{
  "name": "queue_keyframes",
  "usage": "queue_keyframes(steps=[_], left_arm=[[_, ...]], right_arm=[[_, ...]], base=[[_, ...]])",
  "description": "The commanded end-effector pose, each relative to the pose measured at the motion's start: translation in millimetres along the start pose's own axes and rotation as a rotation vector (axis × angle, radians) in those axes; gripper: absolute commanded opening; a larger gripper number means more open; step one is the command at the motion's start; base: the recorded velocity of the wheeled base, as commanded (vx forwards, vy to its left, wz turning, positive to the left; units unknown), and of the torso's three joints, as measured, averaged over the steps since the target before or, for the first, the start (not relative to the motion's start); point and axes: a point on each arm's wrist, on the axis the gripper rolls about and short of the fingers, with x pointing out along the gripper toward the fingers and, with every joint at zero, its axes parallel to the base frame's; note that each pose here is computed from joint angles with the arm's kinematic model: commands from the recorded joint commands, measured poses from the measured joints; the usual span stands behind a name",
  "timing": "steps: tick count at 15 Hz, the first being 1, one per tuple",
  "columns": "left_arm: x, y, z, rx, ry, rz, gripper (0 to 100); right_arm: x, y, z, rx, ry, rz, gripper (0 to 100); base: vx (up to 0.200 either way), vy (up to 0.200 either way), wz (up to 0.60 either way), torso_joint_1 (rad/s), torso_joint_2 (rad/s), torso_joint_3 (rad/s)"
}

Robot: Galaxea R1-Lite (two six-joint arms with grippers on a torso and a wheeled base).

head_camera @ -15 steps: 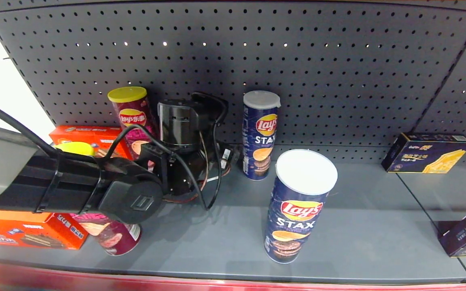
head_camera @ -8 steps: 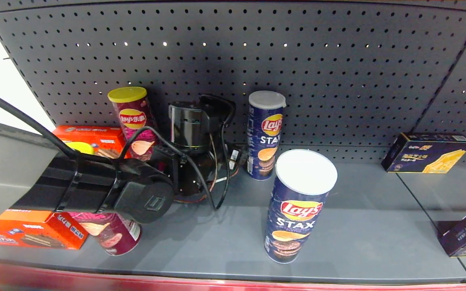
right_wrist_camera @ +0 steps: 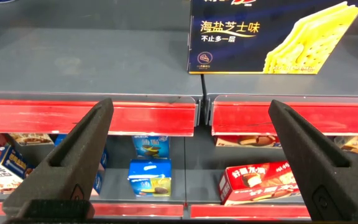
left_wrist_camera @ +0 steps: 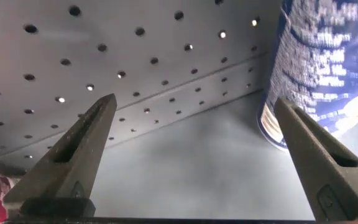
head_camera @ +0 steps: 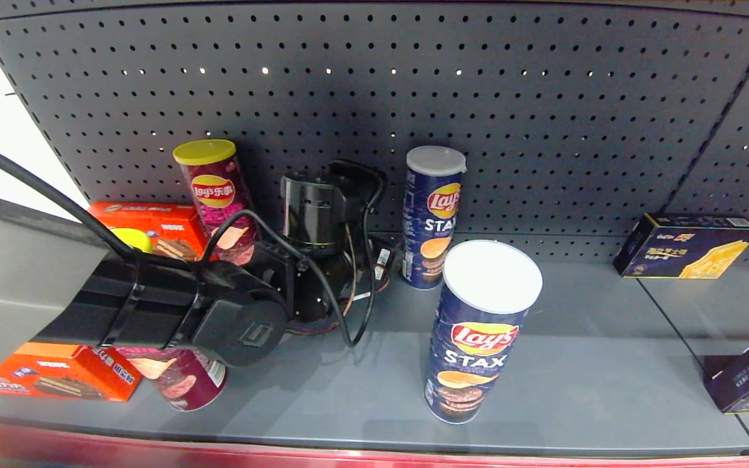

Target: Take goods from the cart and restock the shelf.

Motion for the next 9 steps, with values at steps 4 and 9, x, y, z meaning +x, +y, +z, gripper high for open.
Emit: queue_keyframes(steps=[4, 9], left_arm=[[-19.9, 4.2, -2.5, 0.01, 0.01, -0.036, 100], [-41.5, 2.7, -2.1, 0.014, 0.001, -0.087, 100]], right_arm=[[0.1, 0.0, 0.0, -0.001, 0.001, 0.0, 100], [0.1, 0.0, 0.1, -0.001, 0.0, 0.0, 100]], base=[[0.0, 0.0, 0.0, 0.0, 0.0, 0.0], [0.0, 0.0, 0.0, 0.0, 0.0, 0.0]])
